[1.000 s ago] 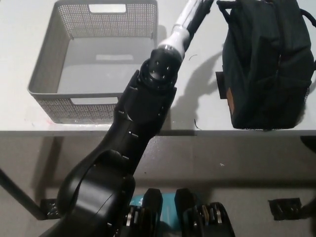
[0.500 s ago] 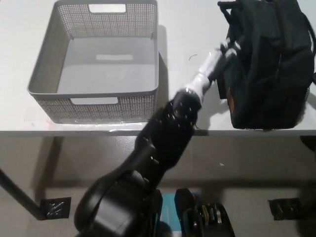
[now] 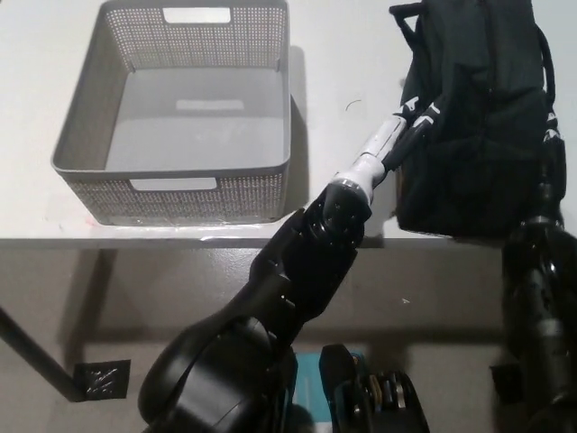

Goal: Use both hands to pick up a lunch bag on the right hand side and place it into a container on the left hand side

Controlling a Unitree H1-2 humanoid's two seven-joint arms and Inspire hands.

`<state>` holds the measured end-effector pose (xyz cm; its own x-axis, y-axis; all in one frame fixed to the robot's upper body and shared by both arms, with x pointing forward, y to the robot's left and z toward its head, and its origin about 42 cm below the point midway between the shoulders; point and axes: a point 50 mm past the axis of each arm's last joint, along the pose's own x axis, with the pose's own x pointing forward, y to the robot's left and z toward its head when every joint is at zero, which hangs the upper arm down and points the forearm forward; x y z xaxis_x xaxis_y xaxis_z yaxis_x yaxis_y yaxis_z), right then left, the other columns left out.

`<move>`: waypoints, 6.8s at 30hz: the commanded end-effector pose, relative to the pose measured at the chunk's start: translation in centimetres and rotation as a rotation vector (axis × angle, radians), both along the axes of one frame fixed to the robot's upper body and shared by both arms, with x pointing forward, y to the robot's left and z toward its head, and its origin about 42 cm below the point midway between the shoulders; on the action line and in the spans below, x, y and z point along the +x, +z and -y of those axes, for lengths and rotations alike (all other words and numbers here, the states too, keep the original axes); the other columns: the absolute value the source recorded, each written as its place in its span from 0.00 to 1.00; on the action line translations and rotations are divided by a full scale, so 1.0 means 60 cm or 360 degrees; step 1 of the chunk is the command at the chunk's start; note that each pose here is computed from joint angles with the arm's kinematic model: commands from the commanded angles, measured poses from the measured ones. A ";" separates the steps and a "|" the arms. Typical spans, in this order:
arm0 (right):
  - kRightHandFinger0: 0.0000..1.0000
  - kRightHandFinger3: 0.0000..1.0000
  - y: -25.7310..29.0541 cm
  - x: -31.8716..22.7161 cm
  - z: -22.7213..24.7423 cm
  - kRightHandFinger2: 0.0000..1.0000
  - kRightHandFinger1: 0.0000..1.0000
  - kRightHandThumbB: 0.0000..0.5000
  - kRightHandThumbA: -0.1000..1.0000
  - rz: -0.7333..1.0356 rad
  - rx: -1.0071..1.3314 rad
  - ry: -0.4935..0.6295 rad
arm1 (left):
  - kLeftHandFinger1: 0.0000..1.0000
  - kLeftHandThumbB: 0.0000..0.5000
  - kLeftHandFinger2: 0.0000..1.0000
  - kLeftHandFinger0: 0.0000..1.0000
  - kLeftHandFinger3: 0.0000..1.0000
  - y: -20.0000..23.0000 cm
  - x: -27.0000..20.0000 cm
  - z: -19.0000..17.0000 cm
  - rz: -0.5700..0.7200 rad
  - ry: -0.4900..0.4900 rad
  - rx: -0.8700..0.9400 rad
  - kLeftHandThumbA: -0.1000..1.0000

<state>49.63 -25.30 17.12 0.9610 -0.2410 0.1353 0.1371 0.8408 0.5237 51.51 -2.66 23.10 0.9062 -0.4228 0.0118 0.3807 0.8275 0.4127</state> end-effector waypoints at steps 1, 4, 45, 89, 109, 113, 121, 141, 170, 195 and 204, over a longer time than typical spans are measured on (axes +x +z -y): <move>1.00 1.00 0.113 0.012 -0.100 1.00 1.00 0.18 1.00 0.0204 0.0178 0.0325 | 1.00 0.71 1.00 1.00 1.00 0.096 -0.022 0.110 0.0072 -0.0308 0.0115 1.00; 1.00 1.00 0.135 0.009 -0.094 1.00 1.00 0.19 1.00 0.0251 0.0182 0.0294 | 1.00 0.69 1.00 1.00 1.00 0.116 -0.021 0.116 0.0104 -0.0328 0.0106 1.00; 1.00 1.00 0.601 0.057 -0.289 1.00 1.00 0.19 1.00 0.0840 -0.0262 0.0539 | 1.00 0.52 1.00 1.00 1.00 0.540 0.030 -0.099 0.0839 -0.0153 -0.0202 1.00; 1.00 1.00 0.537 0.024 -0.610 1.00 1.00 0.36 1.00 0.0546 -0.0843 0.1180 | 1.00 0.51 1.00 1.00 1.00 0.410 -0.024 -0.478 0.0816 0.0329 -0.0508 1.00; 1.00 1.00 0.551 0.074 -0.530 1.00 1.00 0.26 1.00 0.0427 -0.1341 0.0691 | 1.00 0.46 1.00 1.00 1.00 0.431 0.075 -0.470 0.0593 0.0295 -0.0373 1.00; 1.00 1.00 0.524 0.117 -0.413 1.00 1.00 0.07 1.00 0.0476 -0.1387 0.0120 | 1.00 0.58 1.00 1.00 1.00 0.420 0.073 -0.623 0.0484 0.0613 -0.0297 1.00; 1.00 1.00 0.481 0.150 -0.218 1.00 1.00 0.13 1.00 0.0455 -0.1215 -0.0026 | 1.00 0.57 1.00 1.00 1.00 0.409 0.008 -0.828 0.0504 0.0813 -0.0427 1.00; 1.00 1.00 0.413 -0.037 -0.066 1.00 1.00 0.35 1.00 0.0918 -0.1064 0.0078 | 1.00 0.58 1.00 1.00 1.00 0.392 -0.196 -0.741 0.0855 0.0397 -0.0356 1.00; 1.00 1.00 -0.108 -0.401 -0.172 1.00 1.00 0.34 1.00 0.0178 -0.0512 0.0494 | 1.00 0.27 1.00 1.00 1.00 -0.104 -0.464 -0.476 0.0325 0.0116 -0.0587 1.00; 1.00 1.00 -0.175 -0.385 -0.226 1.00 1.00 0.15 1.00 0.0021 -0.0558 0.0633 | 1.00 0.22 1.00 1.00 1.00 -0.230 -0.449 -0.417 -0.0009 0.0024 -0.0510 1.00; 1.00 1.00 -0.173 -0.384 -0.224 1.00 1.00 0.12 1.00 0.0023 -0.0564 0.0653 | 1.00 0.19 1.00 1.00 1.00 -0.229 -0.446 -0.416 0.0009 0.0032 -0.0495 1.00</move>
<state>25.85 -12.34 5.33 0.9792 0.1910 0.0681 -0.2011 0.9573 0.2074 24.35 22.07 8.36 0.9233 -0.3760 0.0782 0.3680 0.9244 0.1002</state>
